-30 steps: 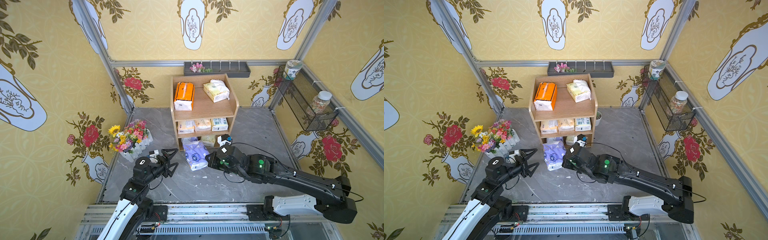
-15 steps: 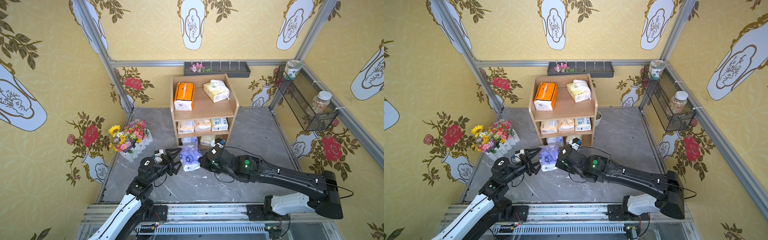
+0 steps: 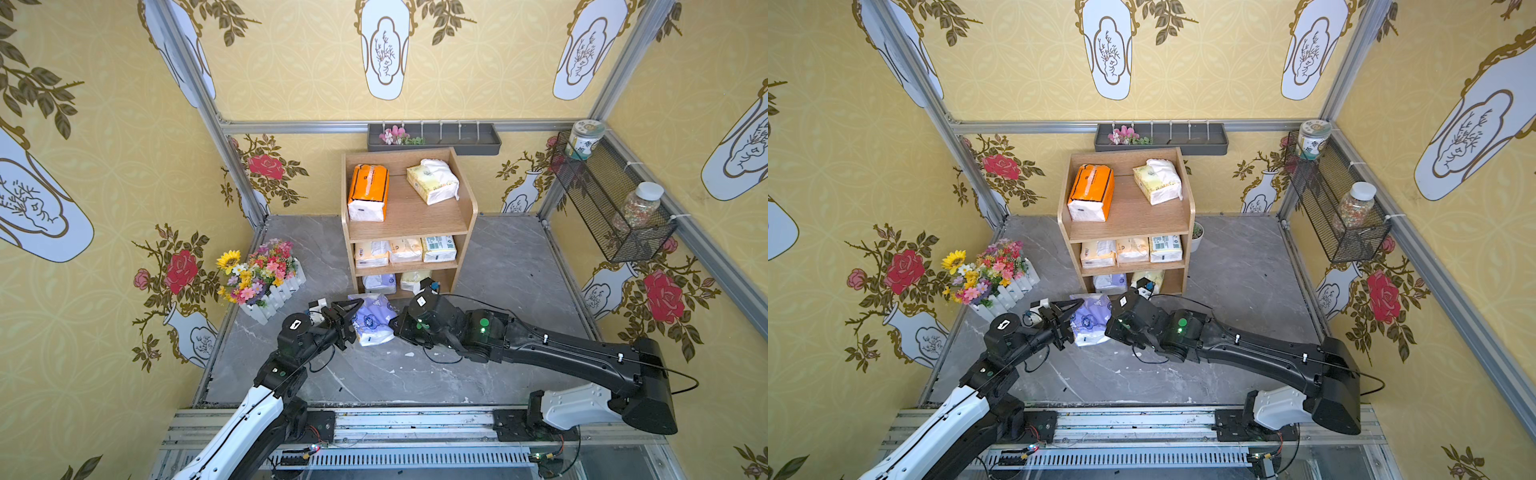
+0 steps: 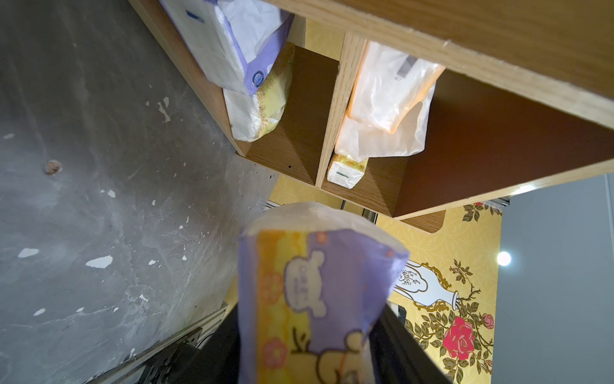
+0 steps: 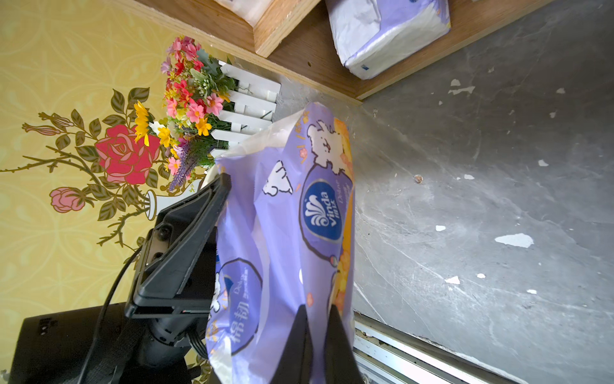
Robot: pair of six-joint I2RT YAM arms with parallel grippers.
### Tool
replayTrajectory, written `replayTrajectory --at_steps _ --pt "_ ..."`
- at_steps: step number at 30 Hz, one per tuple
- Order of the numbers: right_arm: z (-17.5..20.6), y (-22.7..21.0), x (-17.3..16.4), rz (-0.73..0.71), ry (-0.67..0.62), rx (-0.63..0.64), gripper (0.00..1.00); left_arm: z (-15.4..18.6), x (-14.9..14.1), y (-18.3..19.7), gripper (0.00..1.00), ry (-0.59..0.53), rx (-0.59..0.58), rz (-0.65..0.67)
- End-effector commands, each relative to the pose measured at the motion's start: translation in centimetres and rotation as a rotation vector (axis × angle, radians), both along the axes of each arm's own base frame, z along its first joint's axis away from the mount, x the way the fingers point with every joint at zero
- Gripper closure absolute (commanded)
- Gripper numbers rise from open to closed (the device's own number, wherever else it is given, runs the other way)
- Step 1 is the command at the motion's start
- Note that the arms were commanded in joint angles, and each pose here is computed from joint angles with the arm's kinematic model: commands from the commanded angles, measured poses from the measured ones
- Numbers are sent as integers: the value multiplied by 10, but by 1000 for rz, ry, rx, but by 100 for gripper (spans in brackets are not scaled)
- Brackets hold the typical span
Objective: Remove the tissue boxes from the shelf
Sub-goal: Pick up a box of tissues from the shelf.
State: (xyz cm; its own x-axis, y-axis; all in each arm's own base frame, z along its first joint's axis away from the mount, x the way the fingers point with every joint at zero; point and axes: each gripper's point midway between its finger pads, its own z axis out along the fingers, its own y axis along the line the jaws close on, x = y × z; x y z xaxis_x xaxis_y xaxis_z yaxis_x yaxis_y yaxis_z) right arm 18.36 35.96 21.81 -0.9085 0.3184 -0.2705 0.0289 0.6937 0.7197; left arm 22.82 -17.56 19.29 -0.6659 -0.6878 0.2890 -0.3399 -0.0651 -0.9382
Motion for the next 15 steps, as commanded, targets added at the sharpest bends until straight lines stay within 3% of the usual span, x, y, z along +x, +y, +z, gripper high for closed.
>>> replayTrajectory --at_steps 1,4,7,13,15 --pt "6 9 -2 25 -1 35 100 9 3 1 55 -60 3 10" --pt "5 8 -2 30 0 26 100 6 3 2 62 -61 14 12" --pt "7 7 -2 46 -8 5 88 6 4 2 73 -69 28 12" --pt "13 -7 2 101 -31 -87 30 5 6 1 79 -124 98 -8" --pt "14 -12 8 130 -35 -130 17 -2 7 2 80 -146 167 -20"
